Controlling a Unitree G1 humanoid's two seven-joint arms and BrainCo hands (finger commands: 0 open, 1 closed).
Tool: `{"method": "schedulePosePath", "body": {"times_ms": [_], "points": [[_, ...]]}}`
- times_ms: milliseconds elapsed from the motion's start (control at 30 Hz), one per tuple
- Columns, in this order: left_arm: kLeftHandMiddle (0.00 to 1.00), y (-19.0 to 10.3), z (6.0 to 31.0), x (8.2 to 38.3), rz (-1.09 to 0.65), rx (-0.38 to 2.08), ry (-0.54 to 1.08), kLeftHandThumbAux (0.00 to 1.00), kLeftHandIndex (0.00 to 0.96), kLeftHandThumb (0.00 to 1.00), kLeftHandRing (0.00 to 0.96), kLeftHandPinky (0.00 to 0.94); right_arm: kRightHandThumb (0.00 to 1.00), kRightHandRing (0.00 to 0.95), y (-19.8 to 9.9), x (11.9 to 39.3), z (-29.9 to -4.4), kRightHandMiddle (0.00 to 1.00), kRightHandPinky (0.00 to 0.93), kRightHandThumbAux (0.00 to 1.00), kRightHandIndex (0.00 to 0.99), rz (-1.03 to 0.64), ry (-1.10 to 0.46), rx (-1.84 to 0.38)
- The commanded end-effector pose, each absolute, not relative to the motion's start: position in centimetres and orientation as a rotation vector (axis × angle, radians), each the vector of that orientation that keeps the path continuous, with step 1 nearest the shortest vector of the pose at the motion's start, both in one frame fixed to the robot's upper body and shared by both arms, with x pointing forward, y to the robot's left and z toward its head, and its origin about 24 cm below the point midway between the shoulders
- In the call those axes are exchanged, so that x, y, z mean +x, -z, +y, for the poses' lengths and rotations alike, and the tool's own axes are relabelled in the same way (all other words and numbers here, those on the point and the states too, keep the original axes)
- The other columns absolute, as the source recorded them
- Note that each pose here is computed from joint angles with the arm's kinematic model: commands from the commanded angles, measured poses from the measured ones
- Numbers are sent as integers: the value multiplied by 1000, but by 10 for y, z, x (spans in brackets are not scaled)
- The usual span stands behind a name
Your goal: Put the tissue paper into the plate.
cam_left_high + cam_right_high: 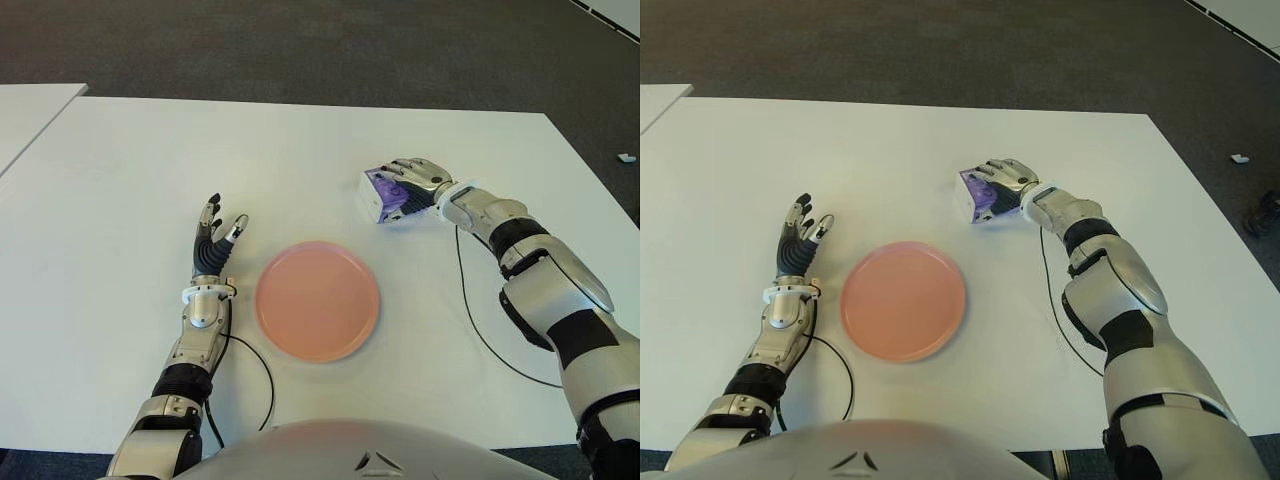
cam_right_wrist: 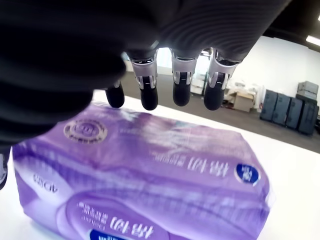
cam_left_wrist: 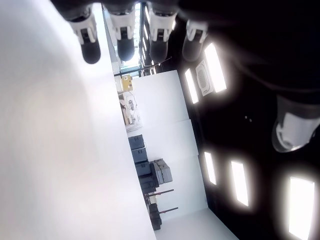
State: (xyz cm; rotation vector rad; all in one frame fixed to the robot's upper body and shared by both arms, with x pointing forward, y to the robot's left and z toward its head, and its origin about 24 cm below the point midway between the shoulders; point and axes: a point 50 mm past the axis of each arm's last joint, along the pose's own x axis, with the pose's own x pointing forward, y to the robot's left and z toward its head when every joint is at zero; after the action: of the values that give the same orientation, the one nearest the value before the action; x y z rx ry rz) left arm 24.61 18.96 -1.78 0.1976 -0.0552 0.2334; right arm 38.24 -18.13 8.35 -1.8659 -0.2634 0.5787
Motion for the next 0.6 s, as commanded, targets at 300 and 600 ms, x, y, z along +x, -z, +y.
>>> {"method": "schedulePosePath", "body": {"times_ms": [300,600], "points": [[0,49,191,218,101,188,-249,441,0,10,0,0,248,0,-68,377,-184,0,0,397,0,-209,-645,-1905],[0,49,192,216,88,195,-253,461,0,3,0,0,247,0,-64,375,-190,0,0,397,0,-179,-654,-1923]]}}
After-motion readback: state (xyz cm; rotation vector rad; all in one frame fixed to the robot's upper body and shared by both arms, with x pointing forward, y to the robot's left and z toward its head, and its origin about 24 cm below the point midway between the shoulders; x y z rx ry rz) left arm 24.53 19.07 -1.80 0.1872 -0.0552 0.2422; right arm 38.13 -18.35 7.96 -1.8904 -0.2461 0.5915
